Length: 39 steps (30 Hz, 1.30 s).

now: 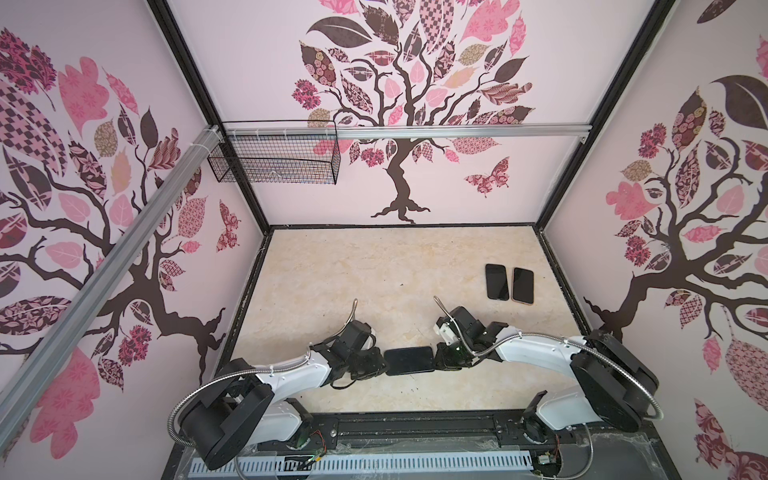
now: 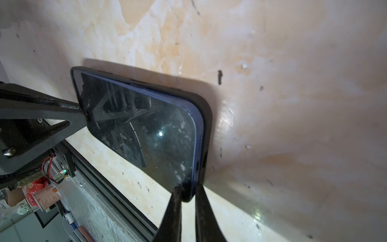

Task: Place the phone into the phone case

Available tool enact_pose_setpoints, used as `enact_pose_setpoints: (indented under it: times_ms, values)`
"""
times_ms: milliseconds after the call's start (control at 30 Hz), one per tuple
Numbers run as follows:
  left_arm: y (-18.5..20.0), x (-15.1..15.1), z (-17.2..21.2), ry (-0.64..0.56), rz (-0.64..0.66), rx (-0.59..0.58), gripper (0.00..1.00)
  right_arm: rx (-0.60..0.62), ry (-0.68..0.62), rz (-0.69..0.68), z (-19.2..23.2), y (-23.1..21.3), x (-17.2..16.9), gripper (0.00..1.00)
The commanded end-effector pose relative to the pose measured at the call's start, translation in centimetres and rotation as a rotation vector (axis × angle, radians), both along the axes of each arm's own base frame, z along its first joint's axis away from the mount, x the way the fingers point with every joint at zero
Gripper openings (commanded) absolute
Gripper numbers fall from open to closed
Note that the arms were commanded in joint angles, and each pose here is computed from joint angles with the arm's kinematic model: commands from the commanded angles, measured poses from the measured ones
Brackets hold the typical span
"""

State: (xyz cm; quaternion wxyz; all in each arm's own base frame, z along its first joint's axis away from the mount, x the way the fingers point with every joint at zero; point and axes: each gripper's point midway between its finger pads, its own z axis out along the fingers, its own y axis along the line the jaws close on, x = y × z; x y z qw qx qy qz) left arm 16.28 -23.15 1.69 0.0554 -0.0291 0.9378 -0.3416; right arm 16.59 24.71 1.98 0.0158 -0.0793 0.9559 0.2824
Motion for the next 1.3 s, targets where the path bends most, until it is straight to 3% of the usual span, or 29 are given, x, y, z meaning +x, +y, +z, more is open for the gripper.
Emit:
enact_pose_setpoints:
  times_ms: [0, 1267]
  values:
    - [-1.3, -0.5, -0.4, 0.009, -0.046, -0.026, 0.18, -0.061, -0.009, 0.093, -4.2, 1.1, -1.8, 0.12]
    - [-1.2, -0.7, -0.6, 0.014, -0.042, -0.034, 0.17, -0.147, 0.030, 0.114, -8.1, 1.0, -3.8, 0.10]
